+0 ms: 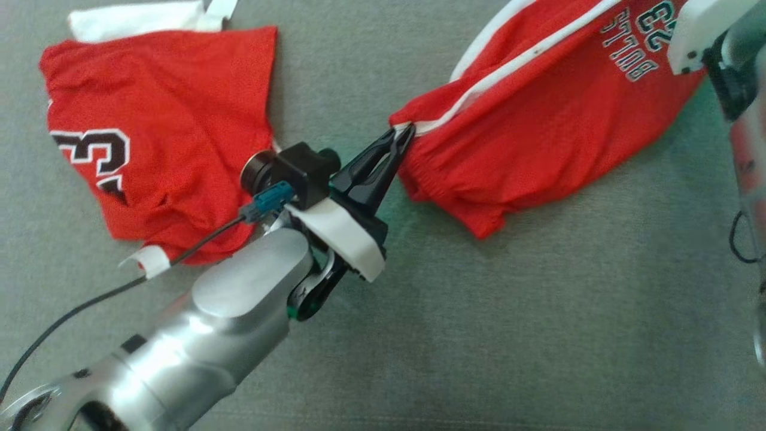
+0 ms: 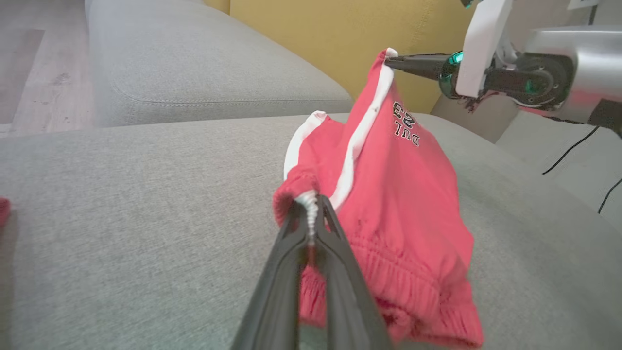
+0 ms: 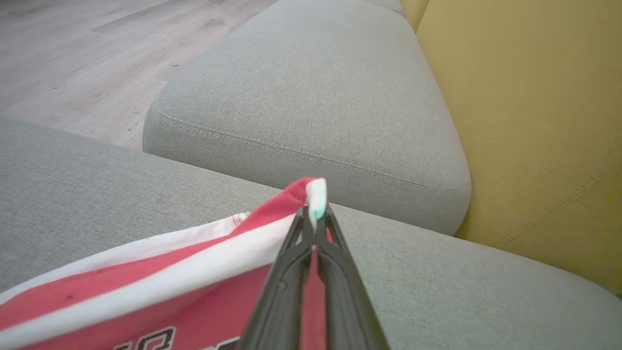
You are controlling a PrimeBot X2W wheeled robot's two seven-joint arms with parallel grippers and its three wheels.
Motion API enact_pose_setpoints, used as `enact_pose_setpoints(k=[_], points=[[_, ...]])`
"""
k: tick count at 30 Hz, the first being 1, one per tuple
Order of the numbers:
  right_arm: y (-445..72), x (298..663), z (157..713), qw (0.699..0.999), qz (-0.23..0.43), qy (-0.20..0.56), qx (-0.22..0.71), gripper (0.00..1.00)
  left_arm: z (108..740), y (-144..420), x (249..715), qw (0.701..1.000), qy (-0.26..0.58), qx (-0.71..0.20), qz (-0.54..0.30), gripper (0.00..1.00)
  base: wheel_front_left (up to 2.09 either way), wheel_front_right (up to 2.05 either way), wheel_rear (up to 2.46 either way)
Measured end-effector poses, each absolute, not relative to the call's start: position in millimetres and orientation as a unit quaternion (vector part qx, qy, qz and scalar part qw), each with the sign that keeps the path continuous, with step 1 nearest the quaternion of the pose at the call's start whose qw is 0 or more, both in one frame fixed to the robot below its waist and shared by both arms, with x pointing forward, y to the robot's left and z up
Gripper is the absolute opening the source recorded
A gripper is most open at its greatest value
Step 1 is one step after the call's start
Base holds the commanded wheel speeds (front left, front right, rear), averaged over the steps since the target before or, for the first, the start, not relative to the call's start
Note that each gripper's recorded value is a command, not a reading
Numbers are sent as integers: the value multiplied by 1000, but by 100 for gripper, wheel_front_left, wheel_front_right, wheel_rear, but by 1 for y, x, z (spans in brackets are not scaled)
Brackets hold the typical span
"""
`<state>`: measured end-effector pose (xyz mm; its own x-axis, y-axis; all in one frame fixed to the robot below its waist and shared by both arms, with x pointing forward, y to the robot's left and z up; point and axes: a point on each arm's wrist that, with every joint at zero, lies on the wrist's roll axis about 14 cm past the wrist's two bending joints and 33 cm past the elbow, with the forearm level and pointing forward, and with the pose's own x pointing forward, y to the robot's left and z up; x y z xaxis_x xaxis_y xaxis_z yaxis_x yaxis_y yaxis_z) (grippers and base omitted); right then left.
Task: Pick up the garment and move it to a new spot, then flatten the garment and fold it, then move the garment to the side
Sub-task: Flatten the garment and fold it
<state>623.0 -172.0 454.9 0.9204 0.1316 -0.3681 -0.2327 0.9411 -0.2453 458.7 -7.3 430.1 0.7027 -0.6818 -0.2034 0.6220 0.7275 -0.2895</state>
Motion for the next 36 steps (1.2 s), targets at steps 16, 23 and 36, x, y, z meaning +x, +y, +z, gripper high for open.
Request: enact_pose_setpoints(k=[16, 23, 36], points=[[-149, 643, 423, 967, 111, 190, -132, 100, 418, 6, 464, 925, 156, -89, -336, 100, 0, 0, 0], [-162, 643, 460, 982, 84, 138, -97, 100, 438, 11, 468, 934, 130, -78, -325, 100, 0, 0, 0], [-165, 581, 524, 998, 56, 38, -2, 100, 493, 63, 458, 970, 54, -84, -221, 100, 0, 0, 0]])
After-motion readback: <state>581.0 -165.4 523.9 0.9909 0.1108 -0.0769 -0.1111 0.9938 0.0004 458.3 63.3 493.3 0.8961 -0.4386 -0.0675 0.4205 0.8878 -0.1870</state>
